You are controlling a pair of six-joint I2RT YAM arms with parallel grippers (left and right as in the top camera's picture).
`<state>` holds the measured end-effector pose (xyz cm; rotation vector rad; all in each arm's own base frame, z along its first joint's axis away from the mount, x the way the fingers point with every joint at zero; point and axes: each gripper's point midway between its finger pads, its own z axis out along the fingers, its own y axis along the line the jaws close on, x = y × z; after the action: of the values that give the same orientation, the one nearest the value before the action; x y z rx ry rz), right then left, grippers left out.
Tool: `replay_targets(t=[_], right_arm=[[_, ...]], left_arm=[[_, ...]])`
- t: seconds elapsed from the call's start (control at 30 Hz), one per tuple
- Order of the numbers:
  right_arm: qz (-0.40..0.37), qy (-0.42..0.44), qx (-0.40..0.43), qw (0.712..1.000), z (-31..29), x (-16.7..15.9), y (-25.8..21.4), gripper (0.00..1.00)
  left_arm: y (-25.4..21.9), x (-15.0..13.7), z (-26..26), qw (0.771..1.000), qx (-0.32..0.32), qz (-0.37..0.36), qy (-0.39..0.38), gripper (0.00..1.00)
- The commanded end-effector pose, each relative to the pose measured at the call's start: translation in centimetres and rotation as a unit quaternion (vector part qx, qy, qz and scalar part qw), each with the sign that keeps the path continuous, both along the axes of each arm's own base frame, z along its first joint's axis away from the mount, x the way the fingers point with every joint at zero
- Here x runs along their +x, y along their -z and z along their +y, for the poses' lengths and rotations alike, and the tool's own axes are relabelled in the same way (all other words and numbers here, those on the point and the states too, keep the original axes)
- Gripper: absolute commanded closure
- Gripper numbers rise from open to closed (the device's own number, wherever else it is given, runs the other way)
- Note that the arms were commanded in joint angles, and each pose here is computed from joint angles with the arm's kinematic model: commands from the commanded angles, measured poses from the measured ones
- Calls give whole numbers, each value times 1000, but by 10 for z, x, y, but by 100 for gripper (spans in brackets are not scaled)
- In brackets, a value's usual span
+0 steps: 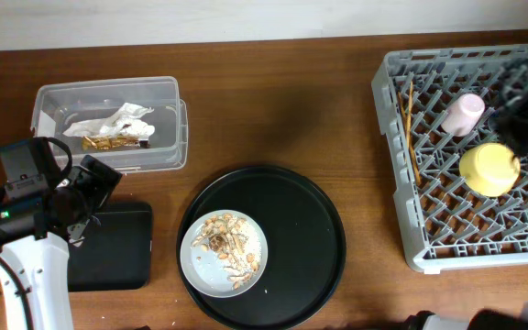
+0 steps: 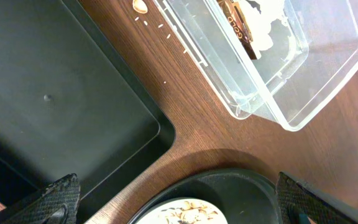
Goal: Sort waste into correct bins and load items into the dishwasher rack
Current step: 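Press the yellow bowl flat and lift the right gripper away, then reach the left gripper to the white plate and grasp its rim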
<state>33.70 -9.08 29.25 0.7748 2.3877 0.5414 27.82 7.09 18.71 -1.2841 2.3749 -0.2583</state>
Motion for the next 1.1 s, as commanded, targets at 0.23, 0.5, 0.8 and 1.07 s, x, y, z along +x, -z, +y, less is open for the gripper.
replay_targets(t=[0.23, 0.5, 0.8, 1.07], right_arm=[[31, -345, 12, 938, 199, -26, 13, 1], [93, -311, -141, 935, 170, -16, 45, 1], [152, -125, -164, 967, 39, -19, 51, 1], [143, -4, -158, 977, -40, -27, 46, 1]], left_arm=[[0, 0, 0, 1000, -5, -1, -6, 1], [0, 0, 0, 1000, -5, -1, -6, 1], [0, 0, 0, 1000, -6, -1, -7, 1], [-2, 4, -1, 1000, -11, -10, -5, 1]])
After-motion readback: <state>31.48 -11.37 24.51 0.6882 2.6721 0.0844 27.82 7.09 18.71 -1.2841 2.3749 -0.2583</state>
